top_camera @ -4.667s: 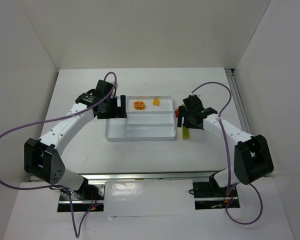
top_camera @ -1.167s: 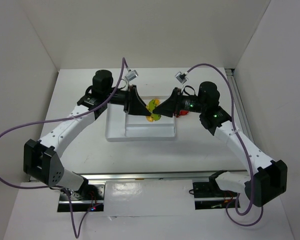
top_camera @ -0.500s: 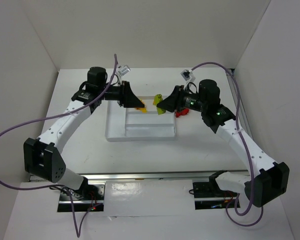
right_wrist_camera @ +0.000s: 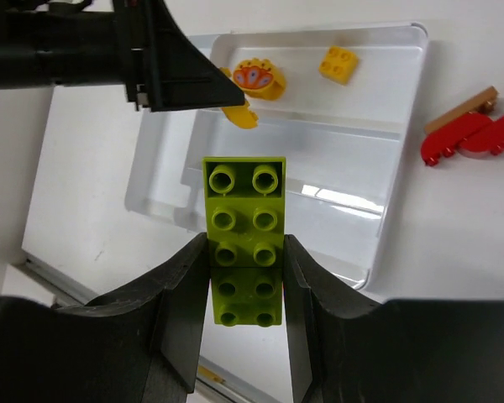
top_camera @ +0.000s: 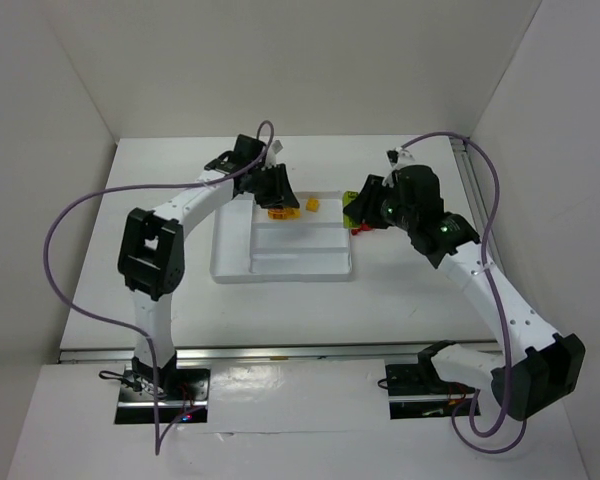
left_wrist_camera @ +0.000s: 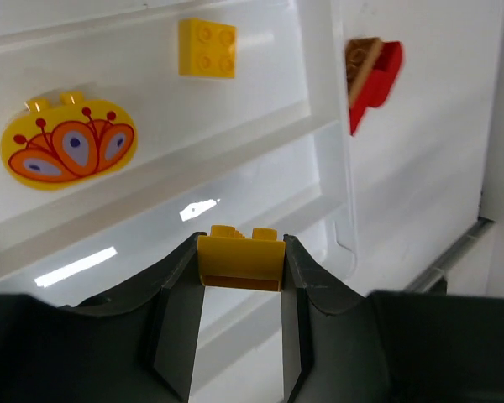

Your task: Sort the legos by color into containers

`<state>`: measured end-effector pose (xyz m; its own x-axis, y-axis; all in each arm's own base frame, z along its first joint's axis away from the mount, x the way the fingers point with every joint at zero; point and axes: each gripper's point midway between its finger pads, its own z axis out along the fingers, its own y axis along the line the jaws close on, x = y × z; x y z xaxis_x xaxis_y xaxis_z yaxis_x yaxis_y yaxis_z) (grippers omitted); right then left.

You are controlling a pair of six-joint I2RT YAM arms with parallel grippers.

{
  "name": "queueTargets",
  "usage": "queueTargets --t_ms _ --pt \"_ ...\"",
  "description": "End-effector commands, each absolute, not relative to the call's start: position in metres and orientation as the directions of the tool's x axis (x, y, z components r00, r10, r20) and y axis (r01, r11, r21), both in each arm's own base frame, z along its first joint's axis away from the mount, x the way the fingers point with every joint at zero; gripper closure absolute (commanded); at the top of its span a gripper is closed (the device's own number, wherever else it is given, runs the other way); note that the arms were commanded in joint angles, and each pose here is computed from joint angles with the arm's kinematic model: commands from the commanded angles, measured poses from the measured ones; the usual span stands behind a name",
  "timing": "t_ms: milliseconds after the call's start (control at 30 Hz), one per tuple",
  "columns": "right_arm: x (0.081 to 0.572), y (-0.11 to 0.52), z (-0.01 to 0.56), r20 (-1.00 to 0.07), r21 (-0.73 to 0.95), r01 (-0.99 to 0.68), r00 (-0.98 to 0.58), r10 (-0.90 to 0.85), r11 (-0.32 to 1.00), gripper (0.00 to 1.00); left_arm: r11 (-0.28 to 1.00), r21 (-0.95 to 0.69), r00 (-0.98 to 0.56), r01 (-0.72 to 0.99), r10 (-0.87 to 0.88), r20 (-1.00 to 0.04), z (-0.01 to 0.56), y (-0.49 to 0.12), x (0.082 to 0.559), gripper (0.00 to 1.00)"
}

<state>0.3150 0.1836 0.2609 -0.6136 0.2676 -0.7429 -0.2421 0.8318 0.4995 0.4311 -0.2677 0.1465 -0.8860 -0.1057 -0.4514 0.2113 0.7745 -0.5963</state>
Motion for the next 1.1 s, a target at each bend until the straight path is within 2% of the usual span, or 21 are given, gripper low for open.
queueTargets --t_ms 0,500,733,1067 --pt "0.308 0.161 0.273 -0.782 0.444 -0.2 -0.562 0.269 0.874 0.9 0.804 -0.575 -0.883 0.15 -0.153 -0.444 0.139 -0.275 0.451 1.0" --pt "0.309 0.118 0.231 -0.758 0.308 0.007 -0.603 0.25 0.951 0.9 0.828 -0.548 -0.875 0.121 -0.172 -0.453 0.109 -0.297 0.498 1.0" --pt "0.307 0.097 0.213 -0.749 0.243 0.124 -0.606 0.267 0.962 0.9 0.841 -0.527 -0.875 0.121 -0.16 -0.457 0.099 -0.3 0.502 1.0" --pt "0.303 0.088 0.199 -0.737 0.211 0.174 -0.618 0.273 0.962 0.9 0.874 -0.477 -0.882 0.096 -0.147 -0.447 0.081 -0.291 0.501 1.0"
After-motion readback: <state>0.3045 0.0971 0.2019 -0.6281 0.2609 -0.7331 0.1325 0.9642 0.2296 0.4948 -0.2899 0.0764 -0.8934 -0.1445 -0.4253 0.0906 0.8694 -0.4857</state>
